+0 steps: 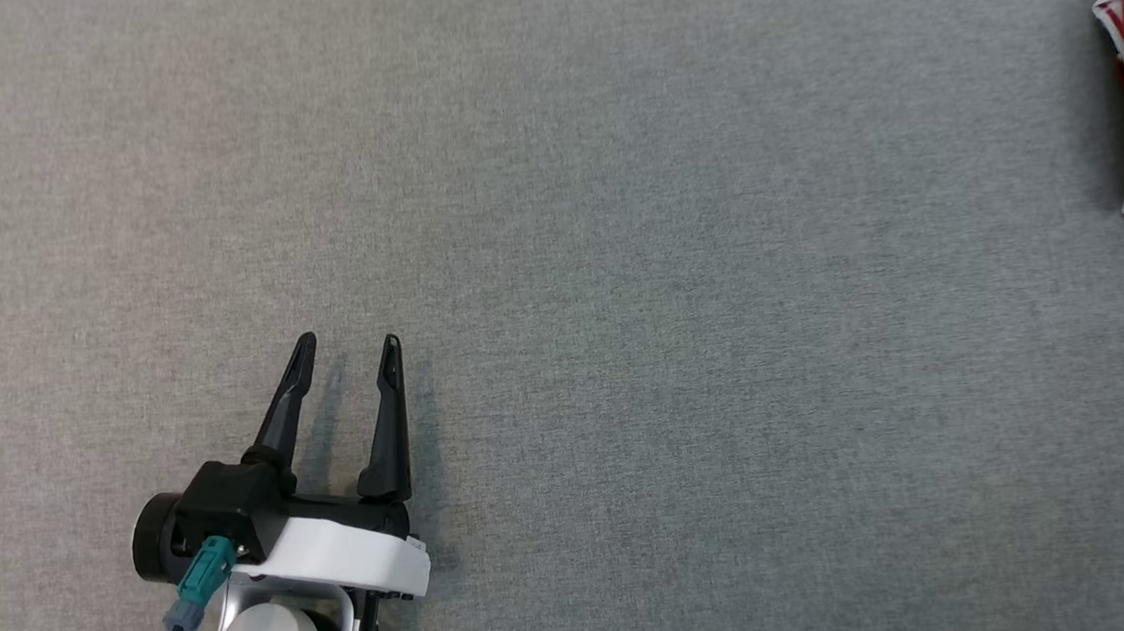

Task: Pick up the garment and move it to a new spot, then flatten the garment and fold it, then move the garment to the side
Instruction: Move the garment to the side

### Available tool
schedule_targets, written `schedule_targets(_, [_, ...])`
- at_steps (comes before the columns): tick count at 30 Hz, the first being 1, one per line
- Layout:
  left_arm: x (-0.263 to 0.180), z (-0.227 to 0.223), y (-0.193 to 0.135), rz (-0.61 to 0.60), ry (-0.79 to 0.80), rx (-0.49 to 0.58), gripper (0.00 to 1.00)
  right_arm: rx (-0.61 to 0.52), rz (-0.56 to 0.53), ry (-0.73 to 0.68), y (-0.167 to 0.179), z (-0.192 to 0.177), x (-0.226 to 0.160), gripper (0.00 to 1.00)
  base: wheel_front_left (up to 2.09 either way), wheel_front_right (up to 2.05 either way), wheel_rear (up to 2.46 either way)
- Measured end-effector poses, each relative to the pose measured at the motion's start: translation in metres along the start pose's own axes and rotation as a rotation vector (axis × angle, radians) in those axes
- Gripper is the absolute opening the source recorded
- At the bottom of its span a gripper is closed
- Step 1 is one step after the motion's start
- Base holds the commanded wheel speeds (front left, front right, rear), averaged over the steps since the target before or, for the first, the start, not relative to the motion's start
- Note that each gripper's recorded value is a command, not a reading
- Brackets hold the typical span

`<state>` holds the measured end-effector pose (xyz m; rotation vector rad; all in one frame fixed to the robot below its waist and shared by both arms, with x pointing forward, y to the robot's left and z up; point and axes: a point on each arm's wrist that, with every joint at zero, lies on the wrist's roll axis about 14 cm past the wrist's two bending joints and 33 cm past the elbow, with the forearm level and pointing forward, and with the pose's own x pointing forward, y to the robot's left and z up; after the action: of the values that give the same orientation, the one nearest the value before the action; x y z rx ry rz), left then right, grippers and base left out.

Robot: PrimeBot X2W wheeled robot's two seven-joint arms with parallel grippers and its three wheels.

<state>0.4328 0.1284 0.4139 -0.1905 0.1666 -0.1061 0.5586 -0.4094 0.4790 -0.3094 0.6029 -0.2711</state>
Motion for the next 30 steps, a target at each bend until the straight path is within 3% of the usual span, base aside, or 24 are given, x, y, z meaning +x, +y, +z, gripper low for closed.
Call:
schedule_targets(7, [0.007,-0.011,0.008,0.009,0.028,0.018,1.00,-0.119,-0.038,-0.032,0.000,-0.004,0.021,0.00,0.00,0.00,0.00])
schedule_targets(8, [0.008,-0.012,0.009,0.010,0.031,0.020,1.00,-0.139,-0.046,-0.041,-0.002,-0.003,0.023,0.24,0.00,0.00,0.00])
schedule_targets(9, [0.008,-0.014,0.009,0.009,0.036,0.022,1.00,-0.159,-0.053,-0.044,-0.004,-0.003,0.024,0.85,0.00,0.00,0.00])
schedule_targets(10, [0.009,-0.015,0.009,0.010,0.041,0.022,1.00,-0.165,-0.058,-0.060,-0.006,-0.001,0.025,1.00,0.00,0.00,0.00])
schedule_targets(30, [0.013,-0.001,-0.005,-0.034,0.010,0.029,1.00,-0.084,-0.038,-0.301,0.016,0.035,0.005,1.00,0.00,0.00,0.00])
